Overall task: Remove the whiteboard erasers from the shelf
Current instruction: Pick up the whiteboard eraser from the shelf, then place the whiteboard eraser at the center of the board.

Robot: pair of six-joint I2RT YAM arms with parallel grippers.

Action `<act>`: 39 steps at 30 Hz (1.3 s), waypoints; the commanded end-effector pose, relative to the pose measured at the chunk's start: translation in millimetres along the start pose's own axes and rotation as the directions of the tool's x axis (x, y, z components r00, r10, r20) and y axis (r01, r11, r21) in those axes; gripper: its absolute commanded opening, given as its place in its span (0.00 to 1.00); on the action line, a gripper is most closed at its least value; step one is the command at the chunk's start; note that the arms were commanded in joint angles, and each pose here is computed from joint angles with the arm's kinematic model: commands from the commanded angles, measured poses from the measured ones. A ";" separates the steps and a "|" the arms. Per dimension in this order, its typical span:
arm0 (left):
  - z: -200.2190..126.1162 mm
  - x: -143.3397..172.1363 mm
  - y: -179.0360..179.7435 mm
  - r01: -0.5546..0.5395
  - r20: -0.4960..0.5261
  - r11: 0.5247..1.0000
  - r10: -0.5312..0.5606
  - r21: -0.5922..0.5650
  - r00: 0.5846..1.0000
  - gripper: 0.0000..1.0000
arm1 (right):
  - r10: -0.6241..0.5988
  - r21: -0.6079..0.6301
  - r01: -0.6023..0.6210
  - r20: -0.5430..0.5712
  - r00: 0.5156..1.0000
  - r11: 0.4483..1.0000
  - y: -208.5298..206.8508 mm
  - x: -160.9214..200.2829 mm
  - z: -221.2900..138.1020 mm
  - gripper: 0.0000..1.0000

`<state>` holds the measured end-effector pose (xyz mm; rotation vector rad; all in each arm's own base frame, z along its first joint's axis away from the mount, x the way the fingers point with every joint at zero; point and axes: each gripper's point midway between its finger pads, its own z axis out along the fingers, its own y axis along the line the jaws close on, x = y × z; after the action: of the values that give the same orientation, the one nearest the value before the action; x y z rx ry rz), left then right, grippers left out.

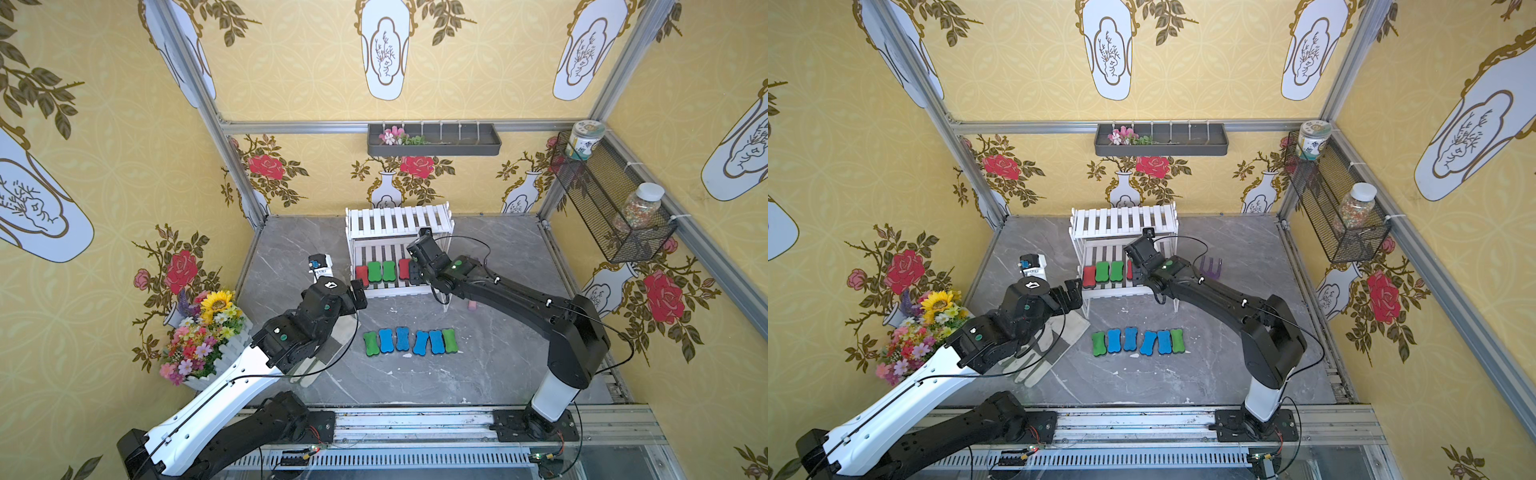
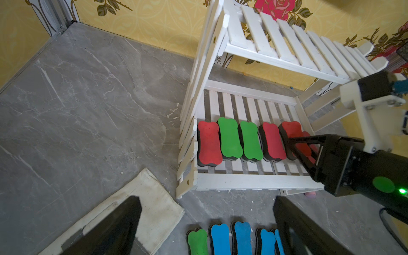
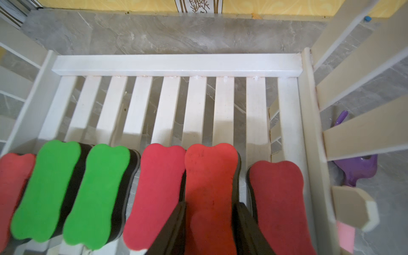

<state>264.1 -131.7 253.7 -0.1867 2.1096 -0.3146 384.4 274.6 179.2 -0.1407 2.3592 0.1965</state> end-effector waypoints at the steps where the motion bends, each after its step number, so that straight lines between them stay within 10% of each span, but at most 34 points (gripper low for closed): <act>1: 0.3 -2.6 -0.6 0.005 0.015 1.000 -0.005 0.003 1.000 0.99 | 0.024 -0.060 -0.021 0.037 0.999 0.998 9.0 -12.8 -12.4 0.38; 15: -2.1 -5.3 -0.1 0.006 0.024 1.000 -0.006 0.006 1.000 0.99 | 0.162 -0.246 -0.186 -0.116 0.980 0.951 3.4 52.2 -85.8 0.38; 31: -1.8 -4.3 -6.4 -0.014 0.014 0.999 0.013 0.035 1.000 1.00 | 0.178 -0.014 -0.204 -0.438 0.881 0.979 -54.3 257.2 -132.8 0.37; 39: -0.2 -3.3 -7.5 -0.021 0.009 0.999 0.020 0.037 1.000 0.99 | 0.143 0.041 -0.140 -0.444 0.884 0.989 -61.6 283.3 -124.2 0.37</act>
<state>262.8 -133.6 255.1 -0.1596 2.1101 -0.3232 101.4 180.4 65.4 -0.0393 2.8599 0.2923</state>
